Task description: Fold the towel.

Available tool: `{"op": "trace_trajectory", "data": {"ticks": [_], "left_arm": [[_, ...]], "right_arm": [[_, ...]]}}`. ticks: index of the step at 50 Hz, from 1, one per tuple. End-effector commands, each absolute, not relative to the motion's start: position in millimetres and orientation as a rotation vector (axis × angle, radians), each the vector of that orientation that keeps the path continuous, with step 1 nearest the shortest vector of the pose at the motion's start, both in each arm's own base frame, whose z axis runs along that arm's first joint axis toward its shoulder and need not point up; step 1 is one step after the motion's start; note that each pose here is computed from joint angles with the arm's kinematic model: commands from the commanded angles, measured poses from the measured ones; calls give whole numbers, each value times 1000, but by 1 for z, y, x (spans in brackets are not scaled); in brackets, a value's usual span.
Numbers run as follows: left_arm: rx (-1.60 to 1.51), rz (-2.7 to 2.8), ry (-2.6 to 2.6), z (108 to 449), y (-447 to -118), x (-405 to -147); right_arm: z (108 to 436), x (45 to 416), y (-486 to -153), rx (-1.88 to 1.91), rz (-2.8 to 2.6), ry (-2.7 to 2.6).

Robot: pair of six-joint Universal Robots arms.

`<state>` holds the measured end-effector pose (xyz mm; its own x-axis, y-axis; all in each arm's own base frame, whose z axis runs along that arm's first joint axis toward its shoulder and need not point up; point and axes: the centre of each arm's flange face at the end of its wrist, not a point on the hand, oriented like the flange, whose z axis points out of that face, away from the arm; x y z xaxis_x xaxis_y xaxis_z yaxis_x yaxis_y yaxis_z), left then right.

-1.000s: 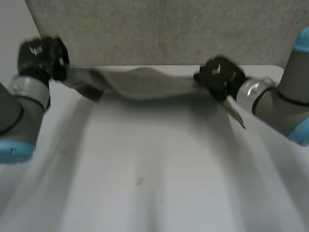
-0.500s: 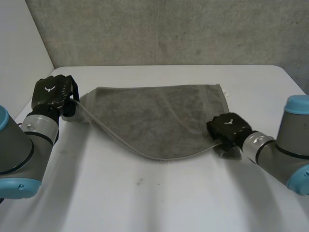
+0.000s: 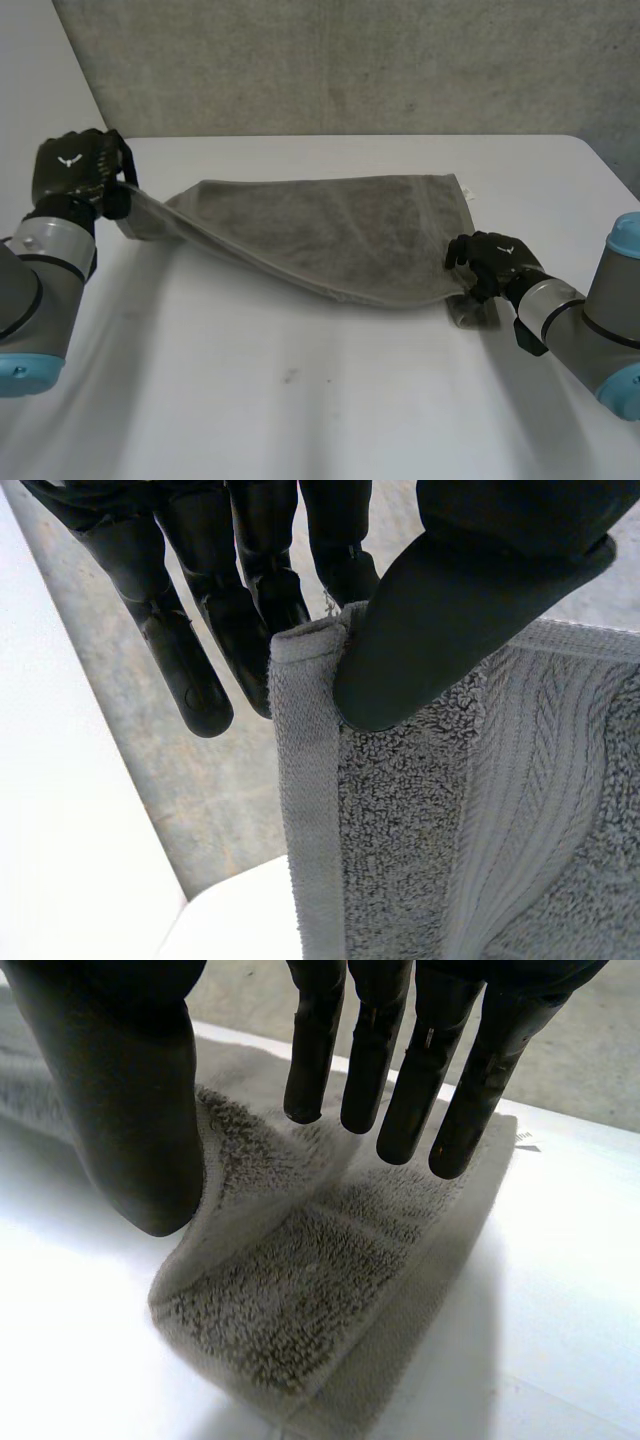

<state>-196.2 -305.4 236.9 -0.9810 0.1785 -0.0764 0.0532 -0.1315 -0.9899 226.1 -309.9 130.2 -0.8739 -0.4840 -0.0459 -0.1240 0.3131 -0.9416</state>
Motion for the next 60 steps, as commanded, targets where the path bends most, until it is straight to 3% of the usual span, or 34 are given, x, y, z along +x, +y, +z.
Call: {"op": "trace_trajectory", "data": {"ticks": [1,12,48,60], "left_arm": [[-243,2326,-2002,244,-310,-188],[-185,2359,-2033,244,-321,-172],[-196,2330,-2067,235,-319,-172],[-195,2327,-2068,235,-319,-172]], "right_arm": [[129,225,-317,-397,-1563,2273],[128,236,-311,-512,-1603,2284],[104,230,-319,-650,-1652,2407],[117,225,-330,-635,-1743,2397]]}}
